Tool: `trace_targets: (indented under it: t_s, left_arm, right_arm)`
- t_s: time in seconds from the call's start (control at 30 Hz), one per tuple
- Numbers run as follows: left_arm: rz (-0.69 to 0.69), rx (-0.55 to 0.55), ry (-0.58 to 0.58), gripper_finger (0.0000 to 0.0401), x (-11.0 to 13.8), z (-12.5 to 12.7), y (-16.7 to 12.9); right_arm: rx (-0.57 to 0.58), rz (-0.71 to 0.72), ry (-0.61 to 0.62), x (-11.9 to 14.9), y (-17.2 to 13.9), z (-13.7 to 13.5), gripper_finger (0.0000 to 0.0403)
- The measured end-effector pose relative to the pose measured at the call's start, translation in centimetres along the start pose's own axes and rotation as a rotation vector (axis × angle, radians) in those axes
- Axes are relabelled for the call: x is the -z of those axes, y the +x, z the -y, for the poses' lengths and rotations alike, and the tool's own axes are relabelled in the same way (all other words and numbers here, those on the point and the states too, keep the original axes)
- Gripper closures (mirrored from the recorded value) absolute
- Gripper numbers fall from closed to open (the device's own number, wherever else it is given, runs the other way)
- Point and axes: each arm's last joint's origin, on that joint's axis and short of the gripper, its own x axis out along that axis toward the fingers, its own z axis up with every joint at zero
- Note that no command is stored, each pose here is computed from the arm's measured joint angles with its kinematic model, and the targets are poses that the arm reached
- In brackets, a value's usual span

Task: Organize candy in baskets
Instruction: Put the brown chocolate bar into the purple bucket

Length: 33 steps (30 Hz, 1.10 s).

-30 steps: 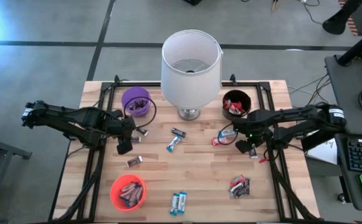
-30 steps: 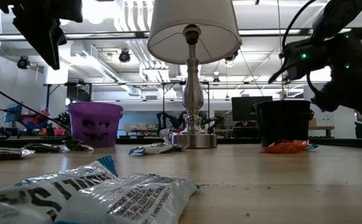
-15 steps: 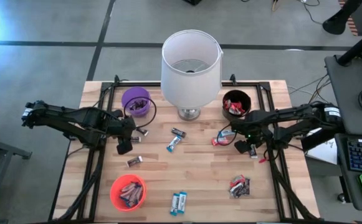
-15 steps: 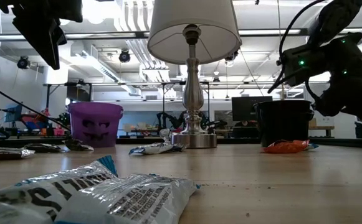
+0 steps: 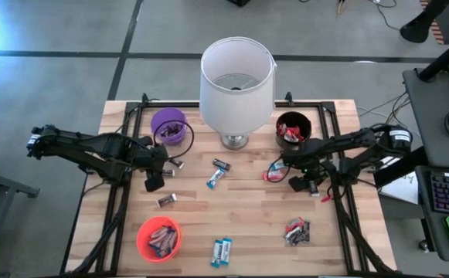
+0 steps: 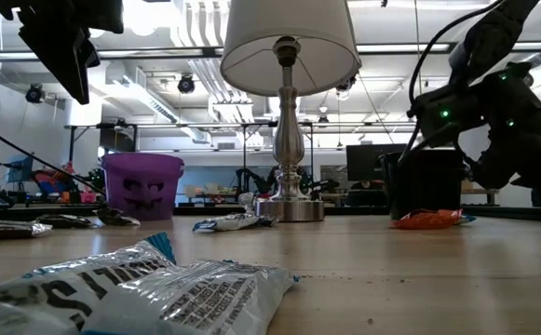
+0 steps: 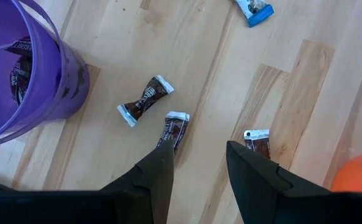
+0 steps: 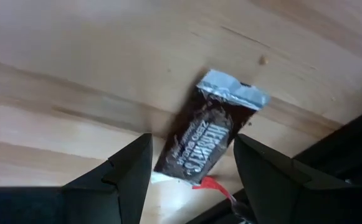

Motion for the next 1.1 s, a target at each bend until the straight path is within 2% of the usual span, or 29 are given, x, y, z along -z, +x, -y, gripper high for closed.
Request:
trace_targets:
  t_s: [0.2,0.3,0.43,0.63,0.9,1.1]
  left_arm:
    - [0.0,0.0,0.0,0.0272,0.0,0.0,0.0]
    - [-0.001,0.001,0.0,0.0272,0.0,0.0,0.0]
    - [-0.001,0.001,0.0,0.0272,0.0,0.0,0.0]
    - [-0.001,0.001,0.0,0.0272,0.0,0.0,0.0]
    - [-0.004,-0.001,0.0,0.0272,0.0,0.0,0.0]
    - [-0.004,-0.001,-0.001,0.0272,0.0,0.0,0.0]
  right_arm:
    - [0.011,-0.025,-0.017,-0.7,0.7,-0.4,0.0188]
    - [0.019,-0.034,-0.037,-0.7,0.8,-0.4,0.0205]
    - [0.011,-0.031,-0.047,-0.7,0.7,-0.4,0.0261]
    - [0.019,-0.028,-0.062,-0.6,0.7,-0.3,0.0377]
    - [0.034,-0.008,-0.068,-0.2,0.2,-0.1,0.0388]
    - [-0.042,0.057,-0.09,0.9,-2.9,-0.7,0.0391]
